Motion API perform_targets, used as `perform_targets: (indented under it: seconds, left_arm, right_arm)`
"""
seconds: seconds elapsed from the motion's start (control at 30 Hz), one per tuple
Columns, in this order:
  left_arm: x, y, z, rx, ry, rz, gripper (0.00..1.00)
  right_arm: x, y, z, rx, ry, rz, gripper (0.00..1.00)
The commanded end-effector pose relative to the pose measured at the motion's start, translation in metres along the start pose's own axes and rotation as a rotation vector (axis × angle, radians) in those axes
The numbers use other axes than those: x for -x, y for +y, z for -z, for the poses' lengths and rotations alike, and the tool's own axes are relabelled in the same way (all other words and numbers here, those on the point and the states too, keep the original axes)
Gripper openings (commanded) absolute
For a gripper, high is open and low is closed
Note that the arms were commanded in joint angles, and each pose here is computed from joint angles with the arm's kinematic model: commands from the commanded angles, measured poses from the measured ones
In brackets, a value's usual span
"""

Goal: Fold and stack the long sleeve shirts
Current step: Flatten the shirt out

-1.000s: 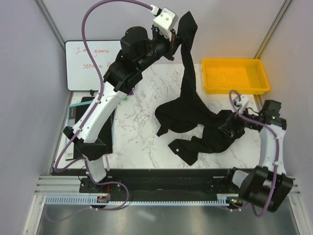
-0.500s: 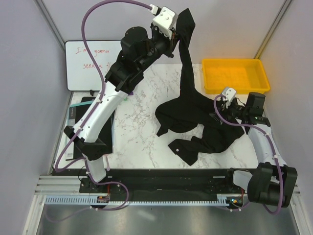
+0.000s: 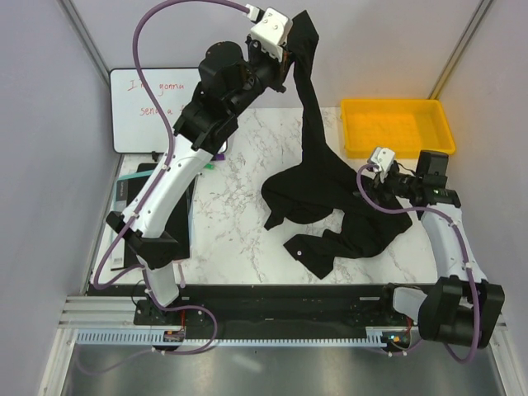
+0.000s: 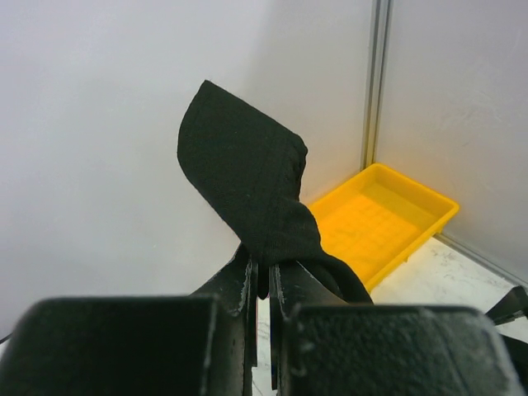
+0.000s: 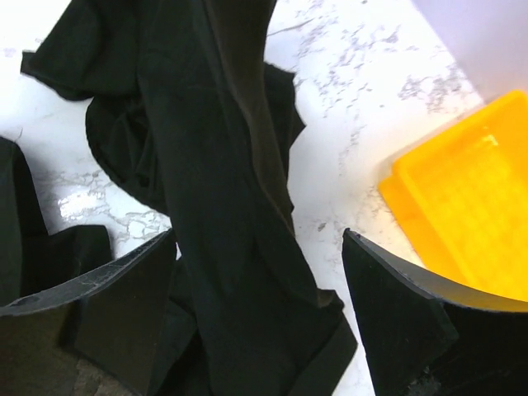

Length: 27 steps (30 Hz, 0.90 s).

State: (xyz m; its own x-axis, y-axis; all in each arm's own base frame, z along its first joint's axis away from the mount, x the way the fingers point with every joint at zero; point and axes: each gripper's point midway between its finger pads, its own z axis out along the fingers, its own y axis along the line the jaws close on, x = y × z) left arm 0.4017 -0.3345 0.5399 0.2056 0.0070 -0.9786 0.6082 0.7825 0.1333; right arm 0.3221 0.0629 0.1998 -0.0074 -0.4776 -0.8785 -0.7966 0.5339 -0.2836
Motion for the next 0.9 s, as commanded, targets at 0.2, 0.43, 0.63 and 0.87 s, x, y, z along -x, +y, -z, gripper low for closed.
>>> perform_targets:
  seconds: [0.2,0.43,0.63,0.87]
  left_arm:
    - [0.016,0.006,-0.002,0.018,-0.063,-0.038,0.02]
    - [0.0,0.01,0.003,0.023,-0.019,-0.046,0.02]
    - [0.012,0.017,0.002,0.042,-0.046,-0.06,0.02]
    - [0.015,0.033,0.002,0.081,-0.051,-0.1,0.02]
  right_arm:
    - [-0.017,-0.035,-0.029,0.02,0.024,0.044,0.68]
    - [0.007,-0.036,-0.024,0.008,-0.033,0.051,0.46]
    - [-0.003,-0.036,-0.031,0.016,0.01,0.026,0.26]
    - [-0.029,-0.012,-0.025,0.064,0.077,0.092,0.47]
